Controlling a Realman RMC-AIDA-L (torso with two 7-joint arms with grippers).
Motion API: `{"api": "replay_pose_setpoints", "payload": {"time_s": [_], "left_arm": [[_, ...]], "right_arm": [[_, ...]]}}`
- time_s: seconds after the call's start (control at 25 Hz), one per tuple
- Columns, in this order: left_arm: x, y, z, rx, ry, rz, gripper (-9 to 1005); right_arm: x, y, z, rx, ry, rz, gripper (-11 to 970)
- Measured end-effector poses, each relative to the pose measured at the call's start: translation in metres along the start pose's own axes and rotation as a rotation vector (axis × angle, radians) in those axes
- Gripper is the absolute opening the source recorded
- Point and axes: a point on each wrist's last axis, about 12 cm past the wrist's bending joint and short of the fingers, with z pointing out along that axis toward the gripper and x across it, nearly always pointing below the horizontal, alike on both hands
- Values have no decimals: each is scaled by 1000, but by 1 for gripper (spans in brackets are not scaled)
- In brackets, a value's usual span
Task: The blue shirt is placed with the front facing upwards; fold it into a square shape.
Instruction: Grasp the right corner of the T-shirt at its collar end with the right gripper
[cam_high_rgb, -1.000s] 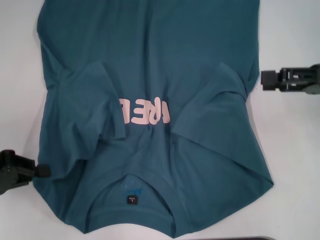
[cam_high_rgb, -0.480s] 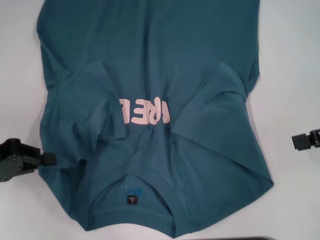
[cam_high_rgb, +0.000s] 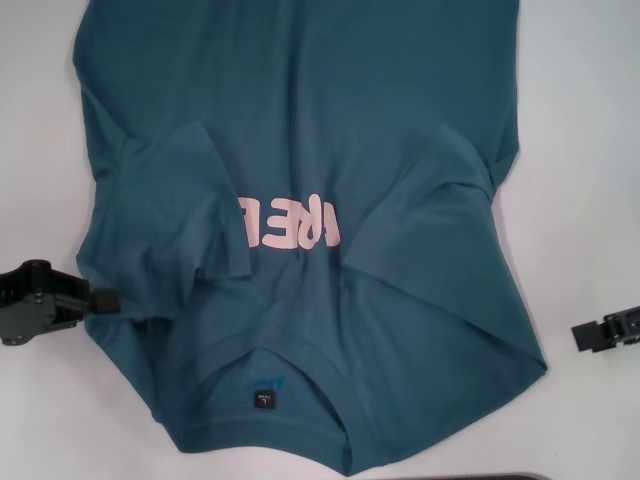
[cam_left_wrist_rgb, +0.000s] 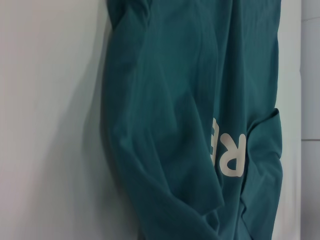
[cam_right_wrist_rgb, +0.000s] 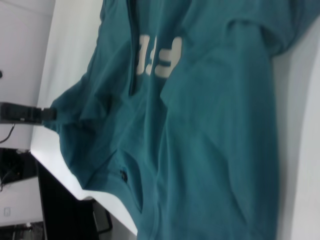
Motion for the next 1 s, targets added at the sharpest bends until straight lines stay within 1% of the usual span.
{"api": "replay_pose_setpoints", "payload": {"time_s": [0.2, 0.44, 0.8, 1.0], "left_arm": [[0, 0, 0, -1, -2, -1, 31], [0, 1, 1, -9, -3, -2, 32], [0, 2, 1, -13, -6, -3, 31], [0, 2, 1, -14, -7, -3, 31]], "right_arm": [[-1, -1, 13, 17, 34, 28, 730], [-4, -2, 20, 40, 29, 80, 730], [-7, -2, 34, 47, 19, 99, 730], [-7, -2, 37, 52, 30, 95, 730]]}}
